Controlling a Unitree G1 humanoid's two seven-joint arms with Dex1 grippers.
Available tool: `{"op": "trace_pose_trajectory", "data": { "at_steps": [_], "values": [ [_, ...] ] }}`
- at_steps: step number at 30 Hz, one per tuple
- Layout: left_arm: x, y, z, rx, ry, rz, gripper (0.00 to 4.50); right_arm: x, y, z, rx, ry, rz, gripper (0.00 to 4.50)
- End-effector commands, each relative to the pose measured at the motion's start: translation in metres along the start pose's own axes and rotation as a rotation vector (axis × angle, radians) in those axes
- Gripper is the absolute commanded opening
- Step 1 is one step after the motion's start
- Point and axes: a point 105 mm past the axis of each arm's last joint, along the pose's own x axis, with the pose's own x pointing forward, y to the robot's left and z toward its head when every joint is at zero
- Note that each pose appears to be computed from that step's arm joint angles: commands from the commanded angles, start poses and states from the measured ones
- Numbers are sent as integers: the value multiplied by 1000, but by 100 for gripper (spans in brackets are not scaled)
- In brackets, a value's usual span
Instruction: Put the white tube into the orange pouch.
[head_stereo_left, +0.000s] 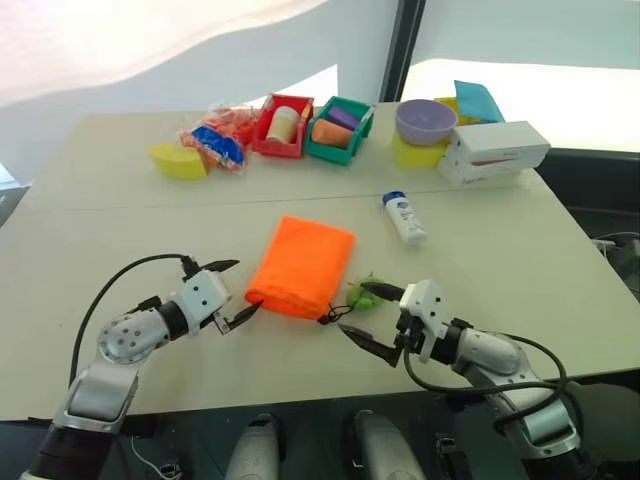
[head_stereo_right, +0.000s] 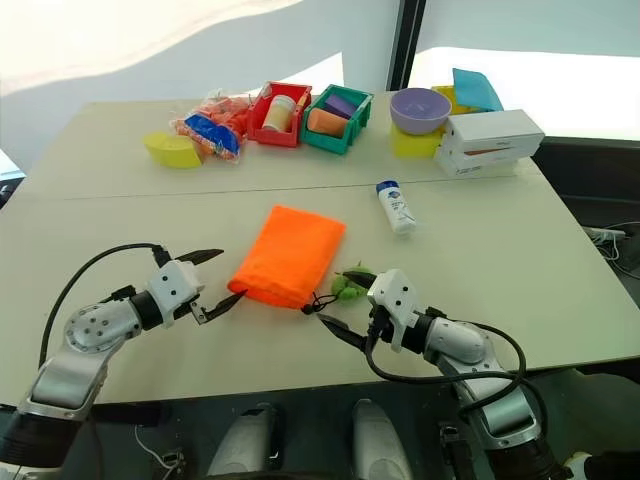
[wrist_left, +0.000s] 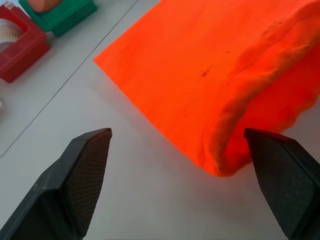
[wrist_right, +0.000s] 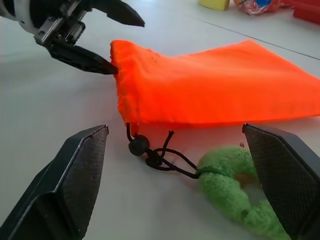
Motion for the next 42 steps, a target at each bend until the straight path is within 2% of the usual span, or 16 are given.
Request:
{"op": "trace_pose_trajectory", "data": {
  "at_steps": [1,7,10,14,16,24,28,34,37,42],
  "values": [
    [6,-1,4,39,-18,17,450,-2,-1,9,-49,-23,-3,446],
    [19,-5,6,-33,-58,41,450,-5,-4,9,-57,-15,-22,446],
    [21,-9,10,-59,-87,36,320,-5,-7,8,-56,-14,-42,450],
    [21,-11,11,-68,-100,32,95,-6,-11,8,-56,-12,-62,450],
    [21,-10,11,-71,-102,34,6,-7,-15,9,-47,-17,-81,450],
    [9,-7,17,-213,-150,44,6,-8,-65,11,0,-51,-363,450],
    [-6,-10,26,-334,-176,20,6,-12,-118,1,4,-8,-638,450],
    [-4,-19,25,-348,-148,-7,6,-9,-163,-14,-6,38,-838,450],
    [0,-21,24,-343,-142,-7,6,-5,-174,-18,6,42,-869,450],
    [4,-23,22,-341,-133,-4,6,-1,-187,-27,133,7,-899,450]
  ]
}}
